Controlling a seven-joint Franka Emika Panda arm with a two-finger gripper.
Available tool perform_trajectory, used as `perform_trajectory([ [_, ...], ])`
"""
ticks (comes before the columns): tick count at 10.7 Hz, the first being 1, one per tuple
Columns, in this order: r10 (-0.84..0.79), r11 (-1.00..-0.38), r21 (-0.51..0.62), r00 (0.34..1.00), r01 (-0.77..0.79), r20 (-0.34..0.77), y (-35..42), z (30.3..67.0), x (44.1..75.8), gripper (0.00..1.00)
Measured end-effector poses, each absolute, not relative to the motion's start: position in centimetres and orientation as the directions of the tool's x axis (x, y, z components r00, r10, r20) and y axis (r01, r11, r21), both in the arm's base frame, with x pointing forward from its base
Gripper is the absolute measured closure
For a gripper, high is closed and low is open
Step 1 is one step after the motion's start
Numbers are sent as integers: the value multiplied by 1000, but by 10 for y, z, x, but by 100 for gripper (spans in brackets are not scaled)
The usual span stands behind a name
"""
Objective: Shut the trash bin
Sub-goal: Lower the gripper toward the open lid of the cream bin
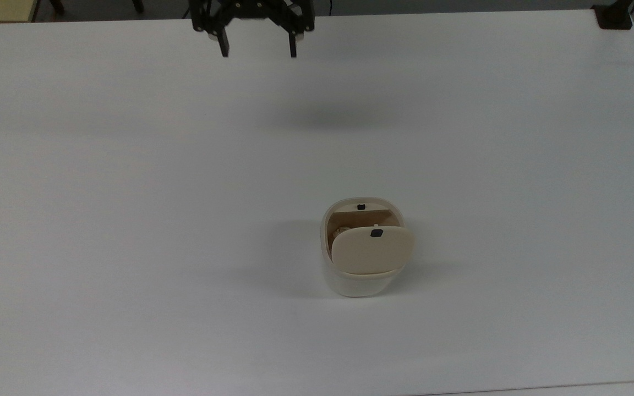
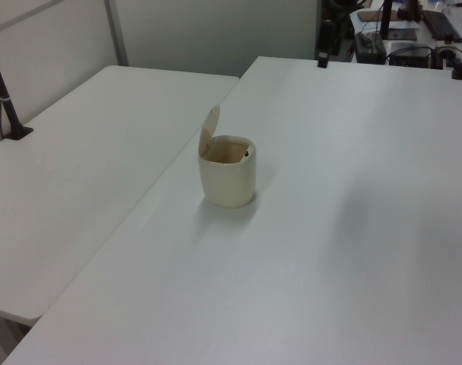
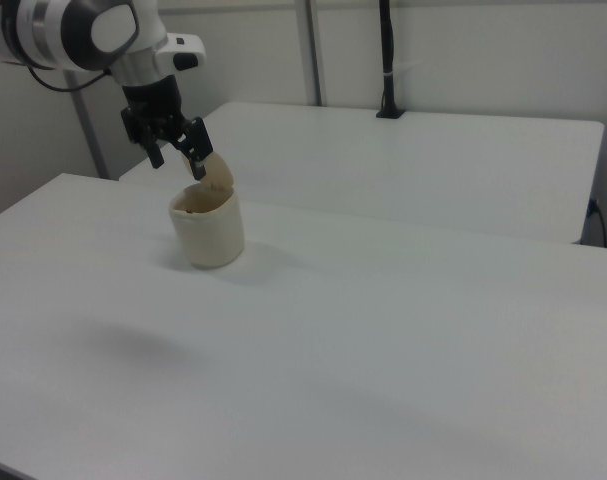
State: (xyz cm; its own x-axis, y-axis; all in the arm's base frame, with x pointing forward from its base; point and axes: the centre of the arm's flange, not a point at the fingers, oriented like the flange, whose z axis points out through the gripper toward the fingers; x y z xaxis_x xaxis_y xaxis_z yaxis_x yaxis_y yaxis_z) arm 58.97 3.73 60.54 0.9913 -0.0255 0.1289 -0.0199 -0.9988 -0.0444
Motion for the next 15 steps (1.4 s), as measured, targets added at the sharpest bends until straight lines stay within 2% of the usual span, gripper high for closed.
perform_trajectory([
  [1,-91,-995,-62,981,-82,168,50,604,600,5],
  [2,-178,-983,-89,963,-163,203,62,604,612,12],
  [3,-264,-963,-123,936,-241,233,72,604,623,14],
  [4,-338,-939,-163,904,-304,263,82,603,634,24],
  [6,-497,-864,-267,813,-428,304,102,598,652,32],
  [9,-730,-673,-454,623,-583,282,127,593,676,85],
  [10,-786,-607,-490,566,-626,250,128,591,684,98],
  [12,-847,-516,-539,489,-665,208,133,584,696,99],
  [15,-888,-439,-593,428,-675,170,148,560,711,99],
])
